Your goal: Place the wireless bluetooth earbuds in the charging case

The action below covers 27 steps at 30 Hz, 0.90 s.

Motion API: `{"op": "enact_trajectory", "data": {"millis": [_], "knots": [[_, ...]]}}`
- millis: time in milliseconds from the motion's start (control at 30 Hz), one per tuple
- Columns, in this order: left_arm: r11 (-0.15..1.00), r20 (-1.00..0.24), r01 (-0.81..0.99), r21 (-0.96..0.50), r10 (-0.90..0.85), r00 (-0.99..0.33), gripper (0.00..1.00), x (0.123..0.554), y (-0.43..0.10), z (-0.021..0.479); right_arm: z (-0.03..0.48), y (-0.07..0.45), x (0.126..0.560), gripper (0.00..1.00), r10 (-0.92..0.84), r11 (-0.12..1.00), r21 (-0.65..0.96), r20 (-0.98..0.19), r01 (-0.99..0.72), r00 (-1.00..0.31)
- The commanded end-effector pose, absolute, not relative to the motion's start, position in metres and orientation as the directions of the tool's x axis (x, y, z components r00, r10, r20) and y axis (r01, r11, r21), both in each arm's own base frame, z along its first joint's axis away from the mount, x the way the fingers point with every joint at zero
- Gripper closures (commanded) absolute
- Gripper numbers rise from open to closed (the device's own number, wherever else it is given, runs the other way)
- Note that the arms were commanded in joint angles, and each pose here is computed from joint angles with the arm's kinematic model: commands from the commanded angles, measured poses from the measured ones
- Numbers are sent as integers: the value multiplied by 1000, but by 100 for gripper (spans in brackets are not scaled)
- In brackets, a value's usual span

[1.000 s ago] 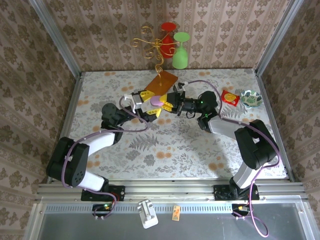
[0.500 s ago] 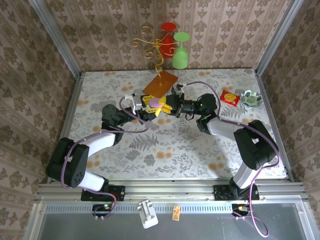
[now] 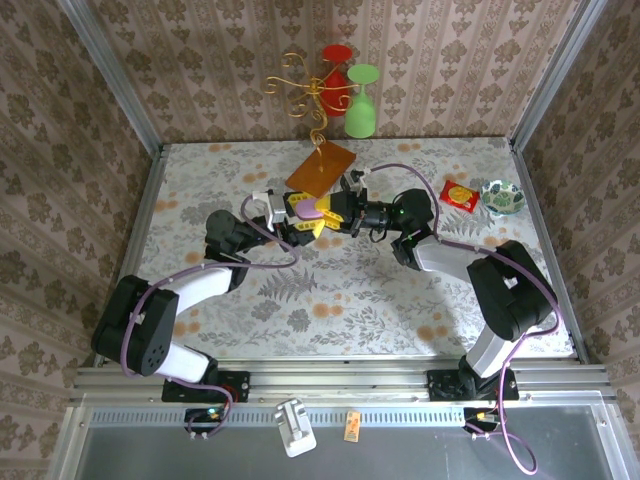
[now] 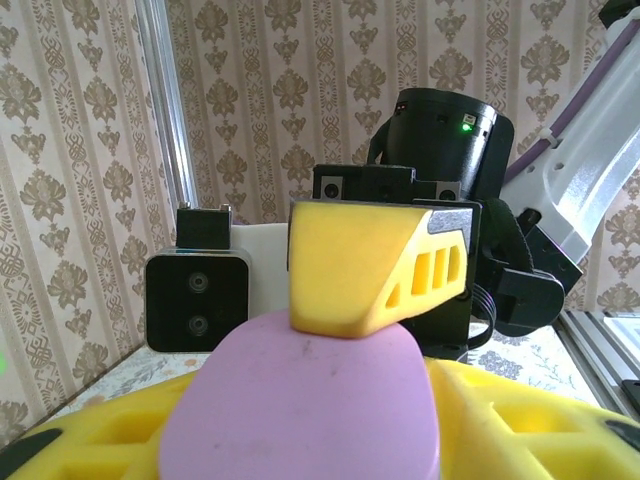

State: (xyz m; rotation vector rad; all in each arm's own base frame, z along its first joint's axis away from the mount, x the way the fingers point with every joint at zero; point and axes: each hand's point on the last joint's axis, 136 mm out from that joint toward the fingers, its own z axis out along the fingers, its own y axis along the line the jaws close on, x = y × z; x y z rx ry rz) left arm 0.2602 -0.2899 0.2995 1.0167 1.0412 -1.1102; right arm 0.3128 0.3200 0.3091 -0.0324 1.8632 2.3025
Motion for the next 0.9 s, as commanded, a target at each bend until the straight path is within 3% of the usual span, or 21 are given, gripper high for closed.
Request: {"op": "enact_trajectory", "data": {"millis": [0,67,167,267,567,867], "knots": [[64,-966,985,159,-198,168,50,239,-294,304,331,314,311,93,171,-239,947,-176,-214,-970],[62,-966,985,161,-197,170,49,238,-294,303,332,314,310,93,173,-241,946,-176,-215,-969],[64,-966,985,162,-195,172,39,238,-293,301,336,312,310,93,180,-246,943,-182,-224,-967],[71,-963,983,170,-197,181,38,237,-292,303,339,310,308,93,184,-249,940,-190,-232,-964],[81,-961,981,176,-202,189,50,235,-290,306,334,310,310,93,188,-243,944,-179,-222,-966],[103,-951,975,196,-221,214,45,233,-287,318,326,310,312,93,190,-235,950,-165,-208,-968]]}}
